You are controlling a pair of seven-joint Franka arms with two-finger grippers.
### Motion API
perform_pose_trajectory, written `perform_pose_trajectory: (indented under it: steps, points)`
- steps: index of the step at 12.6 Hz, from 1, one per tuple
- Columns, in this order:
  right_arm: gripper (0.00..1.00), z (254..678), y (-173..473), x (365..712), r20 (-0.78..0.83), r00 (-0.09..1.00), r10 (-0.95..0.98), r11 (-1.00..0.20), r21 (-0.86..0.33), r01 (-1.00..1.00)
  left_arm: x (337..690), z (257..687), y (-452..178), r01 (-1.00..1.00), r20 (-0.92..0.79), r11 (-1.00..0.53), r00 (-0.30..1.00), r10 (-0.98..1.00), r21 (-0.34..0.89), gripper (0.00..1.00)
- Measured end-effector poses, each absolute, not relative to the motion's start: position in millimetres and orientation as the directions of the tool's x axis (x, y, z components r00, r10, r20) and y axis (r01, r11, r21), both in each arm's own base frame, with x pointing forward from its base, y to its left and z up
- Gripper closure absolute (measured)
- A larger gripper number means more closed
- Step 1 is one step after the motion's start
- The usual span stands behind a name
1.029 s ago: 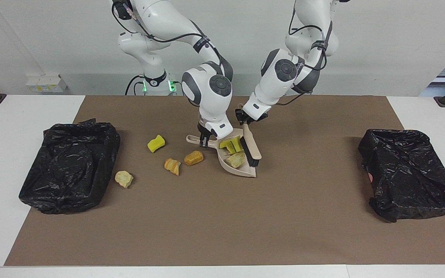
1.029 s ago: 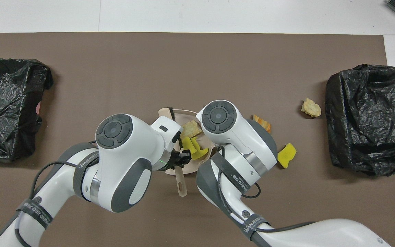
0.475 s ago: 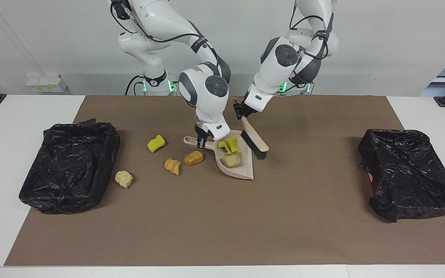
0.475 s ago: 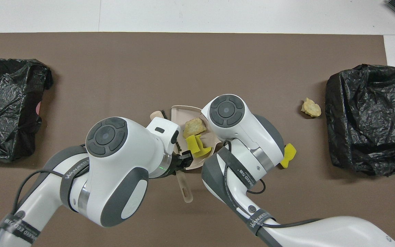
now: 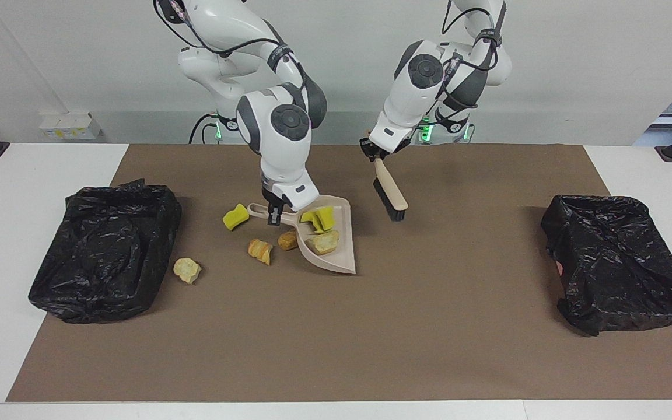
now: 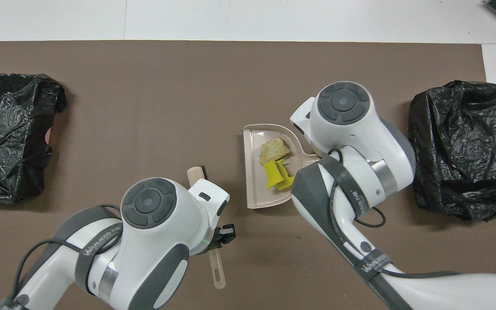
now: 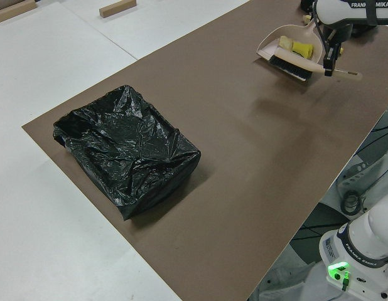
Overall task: Sweep and dump trash in bin
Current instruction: 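Carry the loaded dustpan to the nearby black bag with the right gripper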
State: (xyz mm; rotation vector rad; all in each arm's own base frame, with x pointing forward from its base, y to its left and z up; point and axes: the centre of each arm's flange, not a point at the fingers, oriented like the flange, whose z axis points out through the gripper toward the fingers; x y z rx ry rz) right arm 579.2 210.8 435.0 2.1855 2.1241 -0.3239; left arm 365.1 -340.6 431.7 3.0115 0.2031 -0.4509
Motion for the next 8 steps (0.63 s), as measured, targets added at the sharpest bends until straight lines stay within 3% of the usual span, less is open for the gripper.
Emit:
perform_pose_trajectory:
  steps: [8]
  points:
    - [0.67,491.2,7.3,618.9,-0.116,-0.126,0.985,0.106,-0.164,0.981,242.6,374.2,-385.3,0.025,-0.283,-1.0,0.959,0.025,-0.006,0.74]
